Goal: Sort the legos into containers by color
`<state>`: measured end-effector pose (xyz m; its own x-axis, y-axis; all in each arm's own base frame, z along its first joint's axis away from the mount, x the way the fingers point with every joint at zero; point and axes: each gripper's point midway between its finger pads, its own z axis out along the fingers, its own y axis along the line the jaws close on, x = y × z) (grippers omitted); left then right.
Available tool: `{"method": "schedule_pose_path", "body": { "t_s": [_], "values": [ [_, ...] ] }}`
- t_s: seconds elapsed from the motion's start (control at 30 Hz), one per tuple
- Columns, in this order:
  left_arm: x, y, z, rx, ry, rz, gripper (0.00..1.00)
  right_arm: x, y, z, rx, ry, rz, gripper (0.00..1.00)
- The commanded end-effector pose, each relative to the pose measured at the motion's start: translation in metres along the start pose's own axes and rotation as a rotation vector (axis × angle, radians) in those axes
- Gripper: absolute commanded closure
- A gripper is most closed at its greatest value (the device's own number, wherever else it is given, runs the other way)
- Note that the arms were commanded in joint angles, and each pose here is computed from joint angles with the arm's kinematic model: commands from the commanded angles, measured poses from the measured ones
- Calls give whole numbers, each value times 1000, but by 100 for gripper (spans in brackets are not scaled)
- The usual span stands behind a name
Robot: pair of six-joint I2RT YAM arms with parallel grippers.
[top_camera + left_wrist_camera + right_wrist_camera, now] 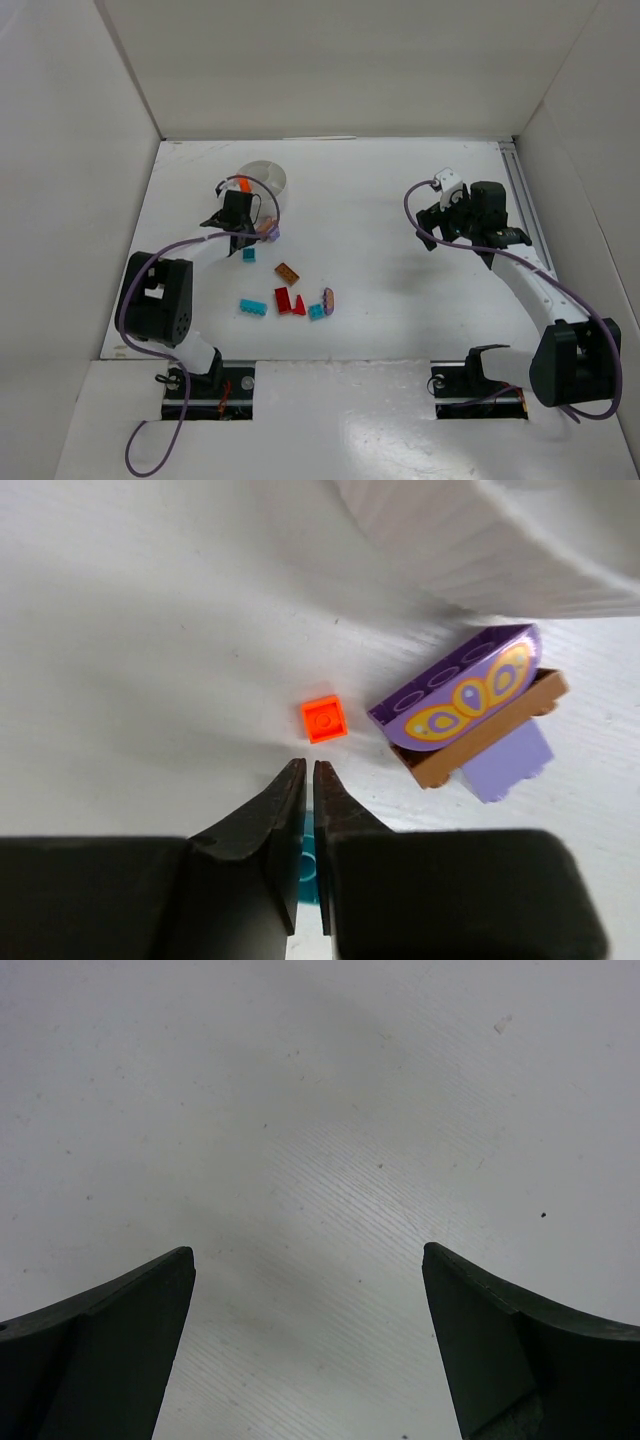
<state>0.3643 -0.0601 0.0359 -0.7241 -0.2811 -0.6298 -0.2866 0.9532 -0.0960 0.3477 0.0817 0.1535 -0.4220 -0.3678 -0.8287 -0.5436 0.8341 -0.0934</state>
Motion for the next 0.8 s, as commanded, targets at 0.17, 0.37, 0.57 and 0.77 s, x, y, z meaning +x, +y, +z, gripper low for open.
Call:
{"method": "schedule_pose_path", "body": {
  "t_s": [0.17, 0.37, 0.57, 0.77],
  "values": [
    [-89, -15, -52, 59, -242, -63, 95, -8, -8, -6, 30, -40, -15, 0],
    [-75, -18, -44, 95, -188, -20, 75, -7, -9, -6, 39, -37, -15, 0],
    [-44, -11, -27, 70, -108, -40, 68, -2, -9, -2, 32, -17, -8, 0],
    [-19, -10, -13, 75, -37, -24, 66, 1, -9, 1, 28, -8, -4, 0]
  ]
}}
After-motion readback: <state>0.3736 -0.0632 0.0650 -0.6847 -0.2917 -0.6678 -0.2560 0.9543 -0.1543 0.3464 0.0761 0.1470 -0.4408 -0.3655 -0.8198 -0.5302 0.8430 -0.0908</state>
